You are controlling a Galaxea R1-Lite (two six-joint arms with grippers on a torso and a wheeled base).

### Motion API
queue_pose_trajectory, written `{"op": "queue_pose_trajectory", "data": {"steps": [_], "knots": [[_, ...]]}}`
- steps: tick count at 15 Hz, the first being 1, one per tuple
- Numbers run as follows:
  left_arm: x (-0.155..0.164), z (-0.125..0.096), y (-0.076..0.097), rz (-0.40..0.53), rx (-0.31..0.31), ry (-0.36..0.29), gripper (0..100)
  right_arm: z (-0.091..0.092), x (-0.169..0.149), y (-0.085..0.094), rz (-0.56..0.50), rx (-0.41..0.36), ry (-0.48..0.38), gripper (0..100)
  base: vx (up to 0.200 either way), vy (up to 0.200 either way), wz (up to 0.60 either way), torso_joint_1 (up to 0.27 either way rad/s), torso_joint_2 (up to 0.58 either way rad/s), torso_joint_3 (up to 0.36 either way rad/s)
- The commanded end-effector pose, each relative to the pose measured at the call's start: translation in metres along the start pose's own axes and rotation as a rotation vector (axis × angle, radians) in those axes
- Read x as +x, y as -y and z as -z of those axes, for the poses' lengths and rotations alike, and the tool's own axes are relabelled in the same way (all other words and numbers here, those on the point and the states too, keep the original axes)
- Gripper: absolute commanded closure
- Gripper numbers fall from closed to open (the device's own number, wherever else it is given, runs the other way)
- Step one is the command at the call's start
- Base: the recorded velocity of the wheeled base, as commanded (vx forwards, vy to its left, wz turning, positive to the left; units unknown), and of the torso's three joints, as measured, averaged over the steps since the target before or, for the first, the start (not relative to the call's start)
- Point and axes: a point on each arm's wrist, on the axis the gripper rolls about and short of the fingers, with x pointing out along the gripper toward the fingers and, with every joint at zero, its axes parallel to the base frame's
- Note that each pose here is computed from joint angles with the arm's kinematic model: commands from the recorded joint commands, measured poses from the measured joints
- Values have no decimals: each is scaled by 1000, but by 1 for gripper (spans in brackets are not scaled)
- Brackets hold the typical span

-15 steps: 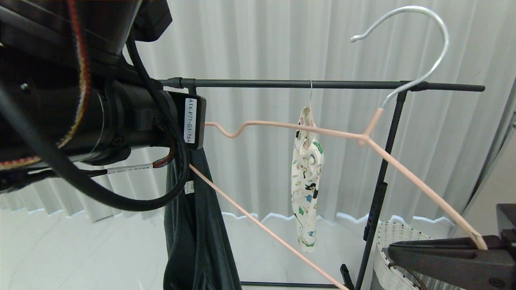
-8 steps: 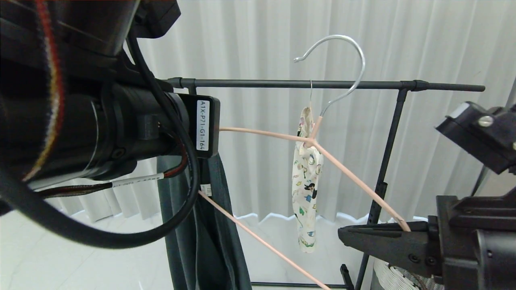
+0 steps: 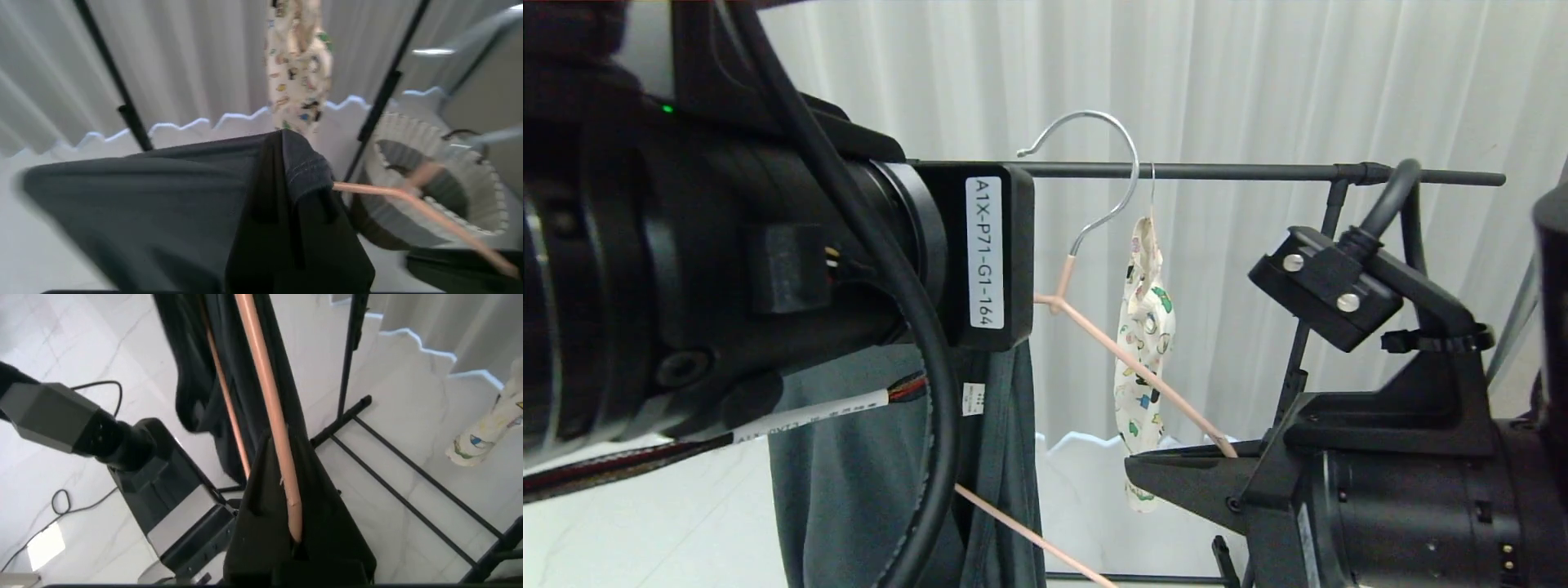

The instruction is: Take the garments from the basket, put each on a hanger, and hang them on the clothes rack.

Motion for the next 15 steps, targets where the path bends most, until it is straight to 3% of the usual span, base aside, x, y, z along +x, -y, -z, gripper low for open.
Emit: {"op": "queue_pose_trajectory", "data": {"steps": [1,8,11,15], "knots": [[-6,-1,7,35,-10,7,100,2,17,-1,7,2,-18,100,0,0,0,0,0,0],[-10,-8,5,47,-62,27,100,1,16,-2,11,44,-1,100,0,0,0,0,0,0],[-3,-2,0,-5,-52,14,100,-8,9,-3,29,99,104,100,0,0,0,0,0,0],[-1,1,-1,-18,-47,7,100,-14,4,-4,52,117,179,100,0,0,0,0,0,0]]}}
